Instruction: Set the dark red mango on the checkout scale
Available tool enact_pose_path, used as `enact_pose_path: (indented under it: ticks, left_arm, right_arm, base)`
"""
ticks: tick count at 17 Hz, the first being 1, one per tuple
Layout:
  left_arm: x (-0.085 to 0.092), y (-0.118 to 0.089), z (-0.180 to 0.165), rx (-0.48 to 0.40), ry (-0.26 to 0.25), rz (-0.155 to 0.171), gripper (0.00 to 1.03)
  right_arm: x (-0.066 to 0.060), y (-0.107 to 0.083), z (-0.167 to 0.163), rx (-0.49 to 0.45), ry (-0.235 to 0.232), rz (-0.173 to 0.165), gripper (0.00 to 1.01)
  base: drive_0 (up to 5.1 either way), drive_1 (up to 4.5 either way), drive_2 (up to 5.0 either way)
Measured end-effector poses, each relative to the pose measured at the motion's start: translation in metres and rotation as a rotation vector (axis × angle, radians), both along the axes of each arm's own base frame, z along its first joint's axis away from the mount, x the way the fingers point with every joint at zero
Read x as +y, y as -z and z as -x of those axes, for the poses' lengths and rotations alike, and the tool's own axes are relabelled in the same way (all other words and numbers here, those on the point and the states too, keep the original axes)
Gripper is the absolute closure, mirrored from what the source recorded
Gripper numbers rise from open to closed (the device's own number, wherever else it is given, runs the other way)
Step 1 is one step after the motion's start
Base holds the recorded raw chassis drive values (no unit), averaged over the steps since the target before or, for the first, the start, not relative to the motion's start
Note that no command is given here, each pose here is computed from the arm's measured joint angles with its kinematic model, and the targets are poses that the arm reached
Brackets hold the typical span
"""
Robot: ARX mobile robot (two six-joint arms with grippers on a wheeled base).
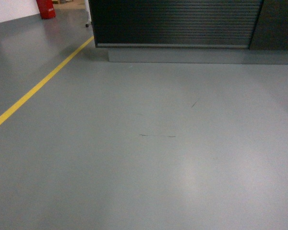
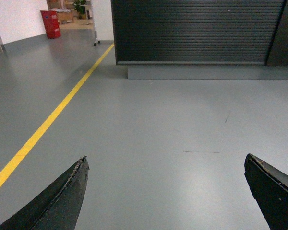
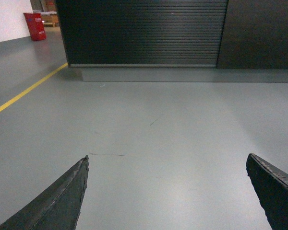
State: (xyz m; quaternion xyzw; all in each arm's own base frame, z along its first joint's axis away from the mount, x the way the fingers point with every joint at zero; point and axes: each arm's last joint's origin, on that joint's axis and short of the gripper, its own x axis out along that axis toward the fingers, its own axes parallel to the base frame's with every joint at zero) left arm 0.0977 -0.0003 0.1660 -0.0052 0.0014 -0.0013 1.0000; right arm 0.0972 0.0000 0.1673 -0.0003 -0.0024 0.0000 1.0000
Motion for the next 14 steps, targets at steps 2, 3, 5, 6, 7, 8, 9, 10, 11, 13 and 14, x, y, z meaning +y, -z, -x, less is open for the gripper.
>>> enact_pose_path:
  ticks: [2,3,5,6,7,8,9,10,11,13,14]
  left_arm:
    - [0.0000,0.0000,0.0000,0.000,0.000,0.000,0.05]
    - [0.0000,0.0000,0.0000,0.000,0.000,0.000,0.05]
    - [0.0000,0.0000,0.0000,0.000,0.000,0.000,0.05]
    - [0.0000,0.0000,0.0000,0.000,0.000,0.000,0.05]
    - [0.0000,0.0000,0.0000,0.000,0.000,0.000,0.05]
    - [0.0000,0.0000,0.0000,0.000,0.000,0.000,0.05]
    - [0.0000,0.0000,0.0000,0.000,0.000,0.000,0.05]
    - [0.0000,0.0000,0.0000,0.000,0.000,0.000,0.05]
    - [0.0000,0.0000,0.0000,0.000,0.000,0.000,0.05]
    - [0.0000,0.0000,0.0000,0.000,0.000,0.000,0.05]
    - [0.0000,0.0000,0.0000,0.000,0.000,0.000,0.05]
  right_arm:
    - [0.0000,0.0000,0.0000,0.000,0.000,0.000,0.03]
    - [0.0000,0.0000,0.0000,0.000,0.000,0.000,0.03]
    - [0.0000,0.0000,0.0000,0.000,0.000,0.000,0.03]
    - [0.0000,0.0000,0.0000,0.000,0.000,0.000,0.03]
    - [0.0000,0.0000,0.0000,0.000,0.000,0.000,0.03]
    - [0.0000,0.0000,0.0000,0.000,0.000,0.000,0.03]
    - [0.0000,0.0000,0.0000,0.000,0.000,0.000,0.03]
    - [0.0000,0.0000,0.0000,0.000,0.000,0.000,0.03]
    - [0.0000,0.0000,0.0000,0.000,0.000,0.000,0.03]
    - [0.0000,0.0001,0.0000,0.001,0.000,0.000,0.03]
    - [0.0000,0.0000,0.0000,0.000,0.000,0.000,0.03]
  base:
    - [0.0,0.00,0.0]
    - [0.0,0.00,0.0]
    - [0.0,0.00,0.0]
    - [0.0,0.00,0.0]
    - [0.0,0.00,0.0]
    - [0.0,0.00,0.0]
    - [0.0,0.00,0.0]
    - [0.0,0.00,0.0]
    - [0.0,0.00,0.0]
    - [0.0,0.00,0.0]
    - [0.0,0.00,0.0]
